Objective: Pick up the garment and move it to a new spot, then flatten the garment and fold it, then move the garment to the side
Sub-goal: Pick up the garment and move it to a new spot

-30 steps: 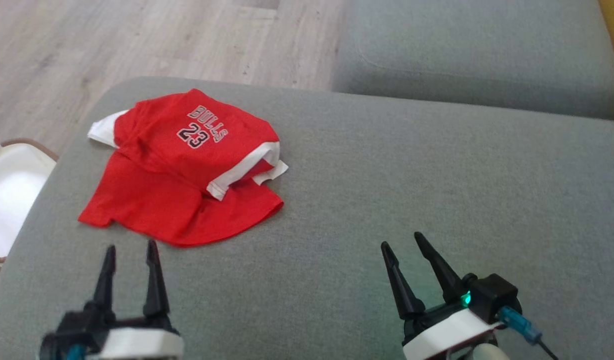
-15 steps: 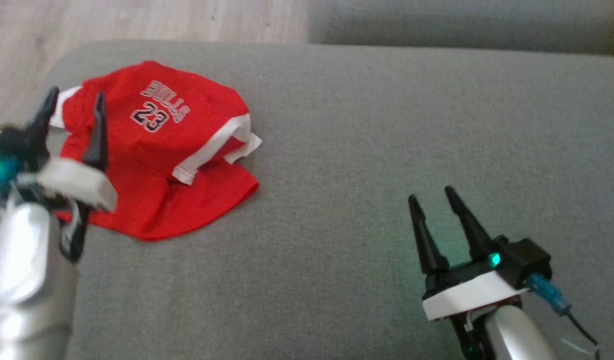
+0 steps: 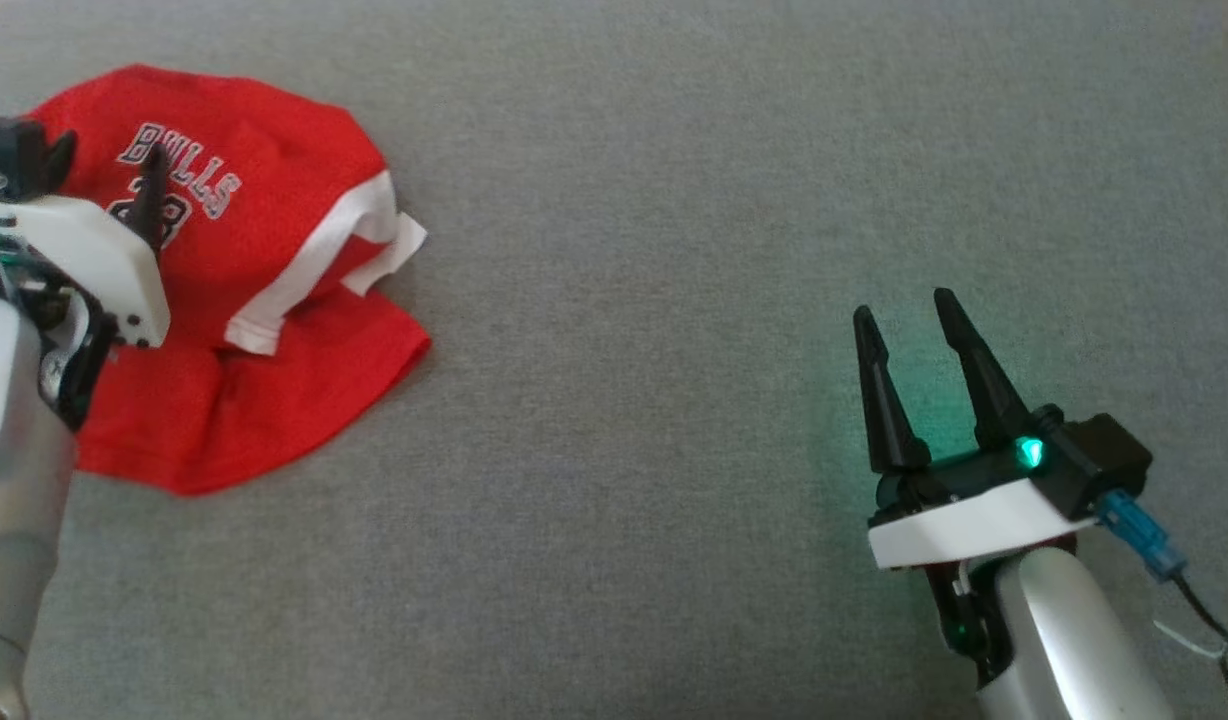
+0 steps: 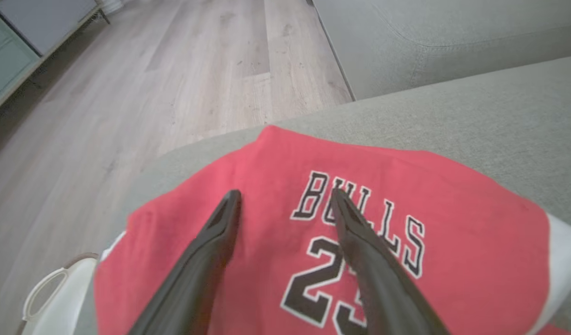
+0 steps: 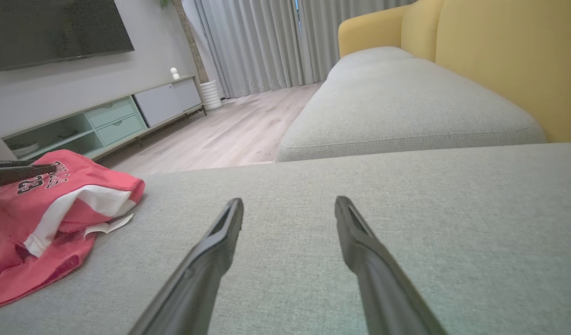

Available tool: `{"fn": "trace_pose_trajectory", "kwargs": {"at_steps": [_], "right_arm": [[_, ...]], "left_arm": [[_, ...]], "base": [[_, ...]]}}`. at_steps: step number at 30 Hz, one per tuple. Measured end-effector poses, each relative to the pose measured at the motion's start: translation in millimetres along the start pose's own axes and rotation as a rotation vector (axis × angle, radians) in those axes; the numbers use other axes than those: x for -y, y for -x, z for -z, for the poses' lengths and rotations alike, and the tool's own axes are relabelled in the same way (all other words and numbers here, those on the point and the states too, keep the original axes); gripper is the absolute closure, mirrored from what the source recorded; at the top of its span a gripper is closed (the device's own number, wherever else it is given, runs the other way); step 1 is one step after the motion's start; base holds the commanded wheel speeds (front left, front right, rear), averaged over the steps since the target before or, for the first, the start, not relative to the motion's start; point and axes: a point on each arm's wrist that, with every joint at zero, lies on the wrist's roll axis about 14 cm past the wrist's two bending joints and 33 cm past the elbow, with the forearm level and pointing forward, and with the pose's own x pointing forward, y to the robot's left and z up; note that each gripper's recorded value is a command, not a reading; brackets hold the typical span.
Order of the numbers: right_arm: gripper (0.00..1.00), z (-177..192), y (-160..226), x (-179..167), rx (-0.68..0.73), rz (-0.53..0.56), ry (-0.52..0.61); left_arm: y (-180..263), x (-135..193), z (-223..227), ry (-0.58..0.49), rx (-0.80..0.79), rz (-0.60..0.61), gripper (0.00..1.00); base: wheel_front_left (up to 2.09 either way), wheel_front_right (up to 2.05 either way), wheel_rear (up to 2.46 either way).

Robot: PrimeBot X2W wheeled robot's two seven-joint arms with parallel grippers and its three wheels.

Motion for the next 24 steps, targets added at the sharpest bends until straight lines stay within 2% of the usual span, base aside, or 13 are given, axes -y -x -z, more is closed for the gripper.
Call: {"fn": "trace_pose_trajectory", "kwargs": {"at_steps": [4, 5, 6, 12, 17, 24], "right_arm": [[0.00, 5.6, 0.8, 9.4, -0.015, 0.025, 0.003], [0.00, 6.6, 1.2, 10.8, -0.018, 0.028, 0.005], [0.00, 7.4, 1.5, 11.9, -0.020, 0.031, 0.005], [0.00, 5.9, 0.5, 12.8, -0.015, 0.034, 0.005], [0.00, -0.3, -0.2, 6.3, 0.001, 0.016, 0.008], [0.00, -16.1, 3.2, -5.2, 0.039, -0.008, 0.001]], "left_arm": [[-14.3, 9.8, 18.1, 0.040, -0.084, 0.027, 0.00], [-16.3, 11.1, 22.7, 0.054, -0.103, 0.030, 0.45], [-17.9, 12.3, 24.8, 0.064, -0.110, 0.034, 1.00], [-18.3, 17.4, 9.5, 0.101, -0.032, 0.055, 1.00], [-6.9, 10.5, -62.3, 0.087, 0.234, 0.055, 1.00], [38.0, 6.5, -149.0, 0.104, 0.557, 0.071, 1.00]], "base": [[0.00, 0.00, 0.00], [0.00, 0.00, 0.00], [0.00, 0.00, 0.00], [0.00, 0.00, 0.00], [0.00, 0.00, 0.00], [0.00, 0.00, 0.00]]}}
